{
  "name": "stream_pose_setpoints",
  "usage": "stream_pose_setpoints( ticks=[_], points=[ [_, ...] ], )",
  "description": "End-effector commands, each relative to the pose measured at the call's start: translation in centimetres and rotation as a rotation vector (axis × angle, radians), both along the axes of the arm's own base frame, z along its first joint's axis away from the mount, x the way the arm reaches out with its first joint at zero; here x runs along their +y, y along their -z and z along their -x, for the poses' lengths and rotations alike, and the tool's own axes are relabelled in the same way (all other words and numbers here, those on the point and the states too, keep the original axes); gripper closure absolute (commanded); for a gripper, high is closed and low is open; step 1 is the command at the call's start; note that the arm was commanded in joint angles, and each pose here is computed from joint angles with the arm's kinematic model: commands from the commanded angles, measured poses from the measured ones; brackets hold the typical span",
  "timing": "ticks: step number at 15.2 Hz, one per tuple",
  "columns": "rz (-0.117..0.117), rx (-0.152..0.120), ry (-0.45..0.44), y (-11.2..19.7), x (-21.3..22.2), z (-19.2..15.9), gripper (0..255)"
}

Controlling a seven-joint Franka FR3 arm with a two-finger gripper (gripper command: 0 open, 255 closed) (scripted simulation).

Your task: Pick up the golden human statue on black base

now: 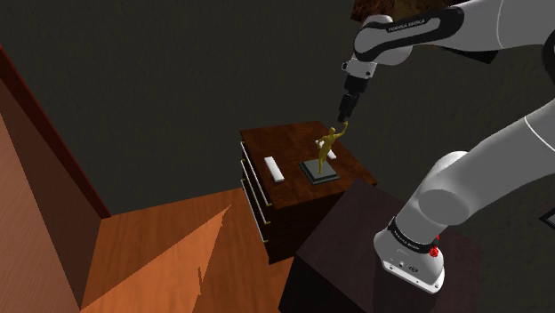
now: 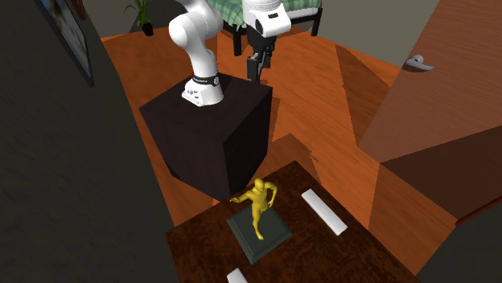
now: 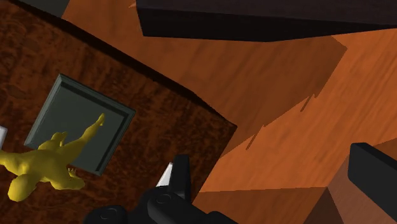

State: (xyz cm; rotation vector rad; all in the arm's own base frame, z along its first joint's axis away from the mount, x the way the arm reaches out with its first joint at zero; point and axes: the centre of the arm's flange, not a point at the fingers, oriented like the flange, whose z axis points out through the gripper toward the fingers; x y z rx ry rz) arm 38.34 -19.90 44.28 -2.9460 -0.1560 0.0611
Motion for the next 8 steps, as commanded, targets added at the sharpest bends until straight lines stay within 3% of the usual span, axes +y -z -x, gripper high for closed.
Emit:
stream_pose_setpoints(
  ticks=[1, 8],
  points=[
    [-0.002, 0.000, -0.005, 1.6, -2.2, -1.2, 0],
    [-0.016, 0.002, -0.018, 6.9, -9.3, -4.5, 0]
  ],
)
